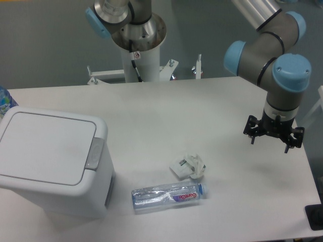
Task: Open the trash can
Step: 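Move the gripper from its start pose toward the white trash can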
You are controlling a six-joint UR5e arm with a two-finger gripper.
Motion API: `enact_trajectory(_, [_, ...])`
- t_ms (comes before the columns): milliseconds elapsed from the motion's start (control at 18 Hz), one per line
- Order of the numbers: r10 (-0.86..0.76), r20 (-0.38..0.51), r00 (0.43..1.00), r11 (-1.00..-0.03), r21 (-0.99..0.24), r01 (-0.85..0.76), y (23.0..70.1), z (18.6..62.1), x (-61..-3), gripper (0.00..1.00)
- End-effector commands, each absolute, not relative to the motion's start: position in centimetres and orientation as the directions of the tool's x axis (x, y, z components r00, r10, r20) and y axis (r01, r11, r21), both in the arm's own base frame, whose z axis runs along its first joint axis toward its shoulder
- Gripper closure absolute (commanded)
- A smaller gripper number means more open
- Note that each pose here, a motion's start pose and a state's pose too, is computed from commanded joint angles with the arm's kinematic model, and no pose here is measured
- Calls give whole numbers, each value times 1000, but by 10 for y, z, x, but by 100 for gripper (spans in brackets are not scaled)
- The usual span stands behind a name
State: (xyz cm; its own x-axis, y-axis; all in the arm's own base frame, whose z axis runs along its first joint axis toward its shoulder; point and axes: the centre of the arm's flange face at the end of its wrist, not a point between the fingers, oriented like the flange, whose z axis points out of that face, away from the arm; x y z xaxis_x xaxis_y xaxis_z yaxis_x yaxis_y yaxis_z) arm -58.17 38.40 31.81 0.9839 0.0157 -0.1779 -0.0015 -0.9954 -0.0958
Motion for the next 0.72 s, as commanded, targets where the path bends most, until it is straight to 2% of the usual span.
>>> enact_trajectory(389, [74,-184,980,-986,-161,44,397,341,-581,0])
enact_trajectory(722, [237,-140,961,-941,-279,192,466,372,-540,0])
